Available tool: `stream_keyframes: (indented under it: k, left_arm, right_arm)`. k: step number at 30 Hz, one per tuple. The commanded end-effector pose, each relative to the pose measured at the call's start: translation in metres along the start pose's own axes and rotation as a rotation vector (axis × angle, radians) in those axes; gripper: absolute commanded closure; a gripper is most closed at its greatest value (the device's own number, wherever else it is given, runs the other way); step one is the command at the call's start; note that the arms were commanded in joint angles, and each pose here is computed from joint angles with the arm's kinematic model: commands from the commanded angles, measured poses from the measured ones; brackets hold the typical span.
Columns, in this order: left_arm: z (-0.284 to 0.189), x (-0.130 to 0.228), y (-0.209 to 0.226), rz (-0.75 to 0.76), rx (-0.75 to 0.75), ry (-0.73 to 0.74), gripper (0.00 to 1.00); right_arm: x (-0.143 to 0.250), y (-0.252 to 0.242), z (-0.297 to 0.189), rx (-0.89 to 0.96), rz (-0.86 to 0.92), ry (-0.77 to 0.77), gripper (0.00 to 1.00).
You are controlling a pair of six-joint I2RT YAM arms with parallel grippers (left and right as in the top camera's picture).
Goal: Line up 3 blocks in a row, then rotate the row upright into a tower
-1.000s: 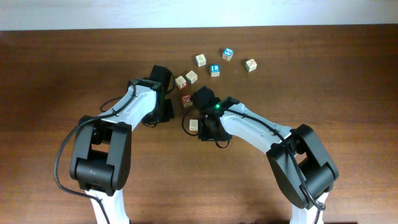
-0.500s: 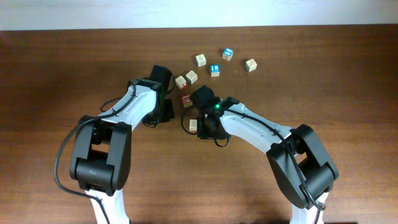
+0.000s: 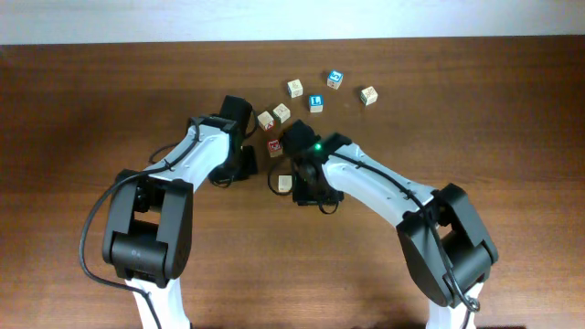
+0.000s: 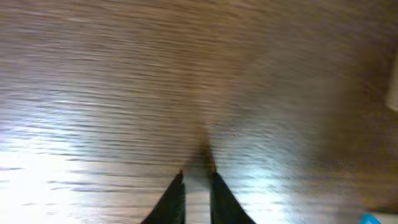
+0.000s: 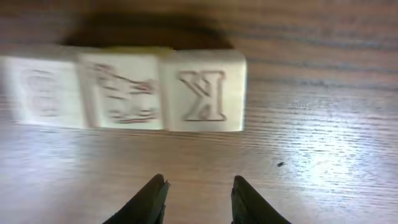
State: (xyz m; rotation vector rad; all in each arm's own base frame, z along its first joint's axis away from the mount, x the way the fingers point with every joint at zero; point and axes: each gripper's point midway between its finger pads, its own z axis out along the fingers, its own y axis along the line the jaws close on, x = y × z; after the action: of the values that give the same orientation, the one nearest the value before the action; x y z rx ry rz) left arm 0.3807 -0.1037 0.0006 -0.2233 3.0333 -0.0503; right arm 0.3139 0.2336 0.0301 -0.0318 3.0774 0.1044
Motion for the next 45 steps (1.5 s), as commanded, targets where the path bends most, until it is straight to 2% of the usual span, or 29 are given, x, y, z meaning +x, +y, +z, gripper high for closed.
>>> stream_keyframes:
  k: [1,2,4,6,9,16,31,45]
  left_arm:
    - [-0.006,0.001,-0.024,0.07,0.131,0.037,0.91]
    - [-0.007,0.002,-0.027,0.07,0.151,0.046,0.93]
    - [-0.008,0.005,-0.032,0.073,0.179,0.058,0.97]
    - [-0.009,0.007,-0.037,0.077,0.205,0.067,1.0]
    - [-0.011,0.01,-0.046,0.078,0.256,0.086,1.0]
    - [-0.011,0.018,-0.061,0.086,0.337,0.11,1.0]
    - [-0.006,0.023,-0.068,0.092,0.372,0.11,1.0]
    - [-0.012,0.034,-0.083,0.097,0.454,0.16,1.0]
  right_arm:
    - [-0.024,0.001,-0.045,-0.055,-0.016,-0.093,0.64]
    - [-0.029,-0.009,-0.047,-0.054,0.002,-0.094,0.65]
    - [-0.036,-0.028,-0.043,-0.085,0.034,-0.064,0.76]
    - [-0.04,-0.037,-0.038,-0.174,0.033,-0.032,0.87]
    - [-0.047,-0.037,-0.029,-0.381,-0.014,-0.029,0.95]
    - [-0.042,-0.031,-0.004,-0.631,-0.011,-0.064,0.96]
    - [-0.043,-0.034,0.021,-0.61,-0.002,-0.069,0.96]
    - [-0.042,-0.033,0.021,-0.617,0.012,-0.06,0.96]
